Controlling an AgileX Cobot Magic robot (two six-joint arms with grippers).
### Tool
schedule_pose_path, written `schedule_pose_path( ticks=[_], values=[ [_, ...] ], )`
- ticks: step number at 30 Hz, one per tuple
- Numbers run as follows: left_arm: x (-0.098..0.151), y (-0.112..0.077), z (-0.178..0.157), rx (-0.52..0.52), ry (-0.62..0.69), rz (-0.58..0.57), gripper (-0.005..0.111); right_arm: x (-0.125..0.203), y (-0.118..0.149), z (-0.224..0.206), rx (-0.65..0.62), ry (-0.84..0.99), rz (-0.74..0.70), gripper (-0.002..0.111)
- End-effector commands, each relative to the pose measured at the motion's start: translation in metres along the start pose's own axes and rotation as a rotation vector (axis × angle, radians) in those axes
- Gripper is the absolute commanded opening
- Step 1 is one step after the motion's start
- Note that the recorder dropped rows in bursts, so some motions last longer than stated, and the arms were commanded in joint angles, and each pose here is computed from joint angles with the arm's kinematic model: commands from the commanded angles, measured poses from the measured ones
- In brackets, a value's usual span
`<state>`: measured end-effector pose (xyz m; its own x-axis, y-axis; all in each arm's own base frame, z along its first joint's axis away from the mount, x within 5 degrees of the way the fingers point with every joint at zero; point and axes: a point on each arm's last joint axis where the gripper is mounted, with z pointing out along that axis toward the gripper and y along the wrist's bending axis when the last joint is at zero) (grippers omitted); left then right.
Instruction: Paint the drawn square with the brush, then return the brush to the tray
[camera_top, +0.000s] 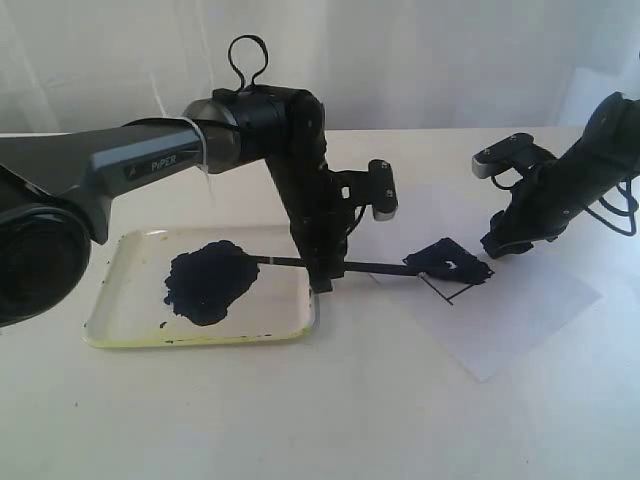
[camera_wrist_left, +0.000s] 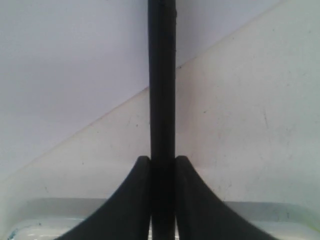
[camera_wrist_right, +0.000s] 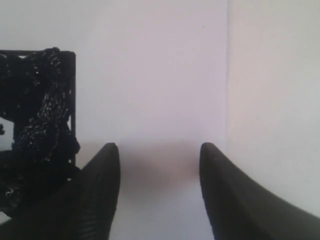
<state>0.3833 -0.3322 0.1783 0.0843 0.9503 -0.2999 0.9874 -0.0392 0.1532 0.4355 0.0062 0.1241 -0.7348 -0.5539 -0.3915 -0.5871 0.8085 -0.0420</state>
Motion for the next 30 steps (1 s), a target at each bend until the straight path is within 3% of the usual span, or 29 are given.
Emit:
schedule_pose_path(
  ticks=[1,17,30],
  values=[
    [0.002,-0.003,-0.007,0.030,0.035,-0.013,0.000,0.005,0.000,0.008,-0.007,0.024,-0.011,0.047],
    [0.006,-0.008,-0.008,0.087,0.076,-0.022,0.000,0.005,0.000,0.008,-0.007,0.024,-0.011,0.047],
    [0.008,-0.006,-0.023,0.056,0.107,-0.042,0.000,0.005,0.000,0.008,-0.005,0.023,-0.011,0.047]
  ],
)
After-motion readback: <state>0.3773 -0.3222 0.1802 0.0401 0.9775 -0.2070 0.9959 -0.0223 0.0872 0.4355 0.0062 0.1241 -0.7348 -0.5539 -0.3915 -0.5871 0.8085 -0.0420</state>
